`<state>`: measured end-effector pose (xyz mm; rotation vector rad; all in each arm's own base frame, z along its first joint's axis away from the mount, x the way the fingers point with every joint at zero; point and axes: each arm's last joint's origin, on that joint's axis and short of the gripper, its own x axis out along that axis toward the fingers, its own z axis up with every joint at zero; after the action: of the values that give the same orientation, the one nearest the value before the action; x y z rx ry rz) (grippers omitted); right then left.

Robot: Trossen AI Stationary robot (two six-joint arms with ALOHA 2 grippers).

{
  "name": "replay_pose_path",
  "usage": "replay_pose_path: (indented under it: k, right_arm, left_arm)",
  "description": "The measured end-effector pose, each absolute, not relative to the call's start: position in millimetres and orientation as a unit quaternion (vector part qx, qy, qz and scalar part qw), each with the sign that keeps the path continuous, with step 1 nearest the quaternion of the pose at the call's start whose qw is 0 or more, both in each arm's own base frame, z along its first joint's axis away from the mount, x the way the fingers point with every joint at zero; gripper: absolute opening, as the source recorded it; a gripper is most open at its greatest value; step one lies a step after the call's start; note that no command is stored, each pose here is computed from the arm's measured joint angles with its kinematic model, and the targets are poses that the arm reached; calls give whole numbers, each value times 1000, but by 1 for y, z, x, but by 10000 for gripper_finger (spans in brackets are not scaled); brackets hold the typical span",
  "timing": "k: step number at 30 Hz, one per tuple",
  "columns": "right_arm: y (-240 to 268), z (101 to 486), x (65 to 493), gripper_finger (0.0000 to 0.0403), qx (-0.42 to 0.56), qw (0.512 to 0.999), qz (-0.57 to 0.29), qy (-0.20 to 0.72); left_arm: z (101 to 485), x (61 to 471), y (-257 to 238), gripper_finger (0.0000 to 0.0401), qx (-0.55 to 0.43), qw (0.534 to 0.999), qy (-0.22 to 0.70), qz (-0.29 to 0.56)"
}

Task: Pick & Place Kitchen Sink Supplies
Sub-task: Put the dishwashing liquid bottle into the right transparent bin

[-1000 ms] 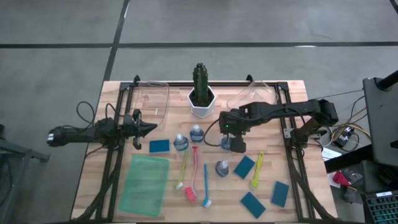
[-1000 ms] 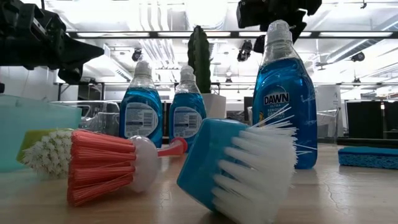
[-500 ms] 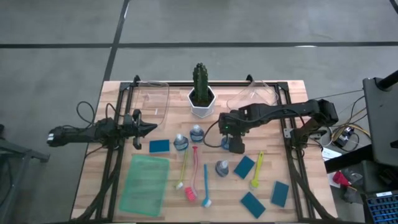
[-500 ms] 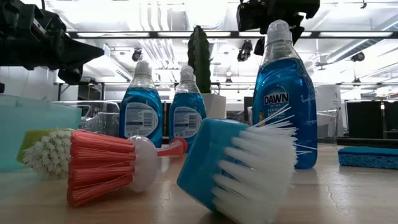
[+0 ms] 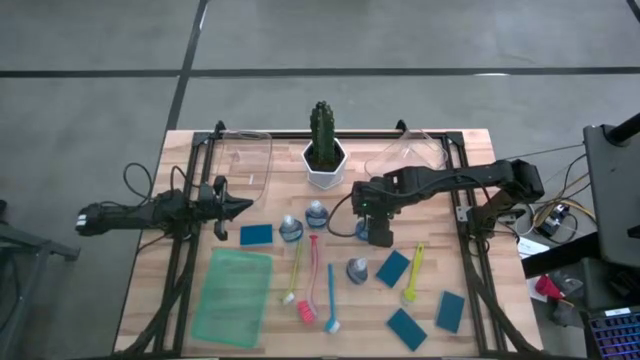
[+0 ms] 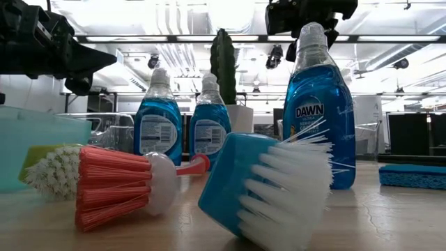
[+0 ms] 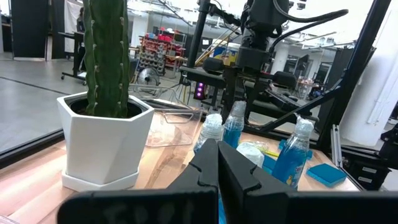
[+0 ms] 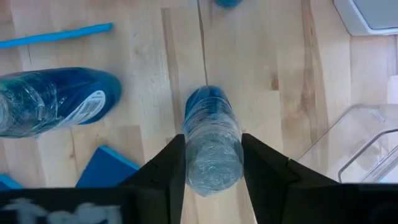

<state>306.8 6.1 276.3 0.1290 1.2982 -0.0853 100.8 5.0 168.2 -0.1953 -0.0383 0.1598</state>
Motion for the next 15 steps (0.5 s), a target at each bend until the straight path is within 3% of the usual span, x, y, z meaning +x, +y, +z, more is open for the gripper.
replay_pose_path:
  k: [4, 15]
  right_arm:
    - [5, 280, 306, 140, 63, 795, -46, 602]
    - [-19, 329, 302, 129, 87, 805, -77, 582]
  left_arm:
    - [168, 101, 5, 0, -97, 992, -19, 80]
    - [168, 101, 5, 0, -97, 992, -17, 79]
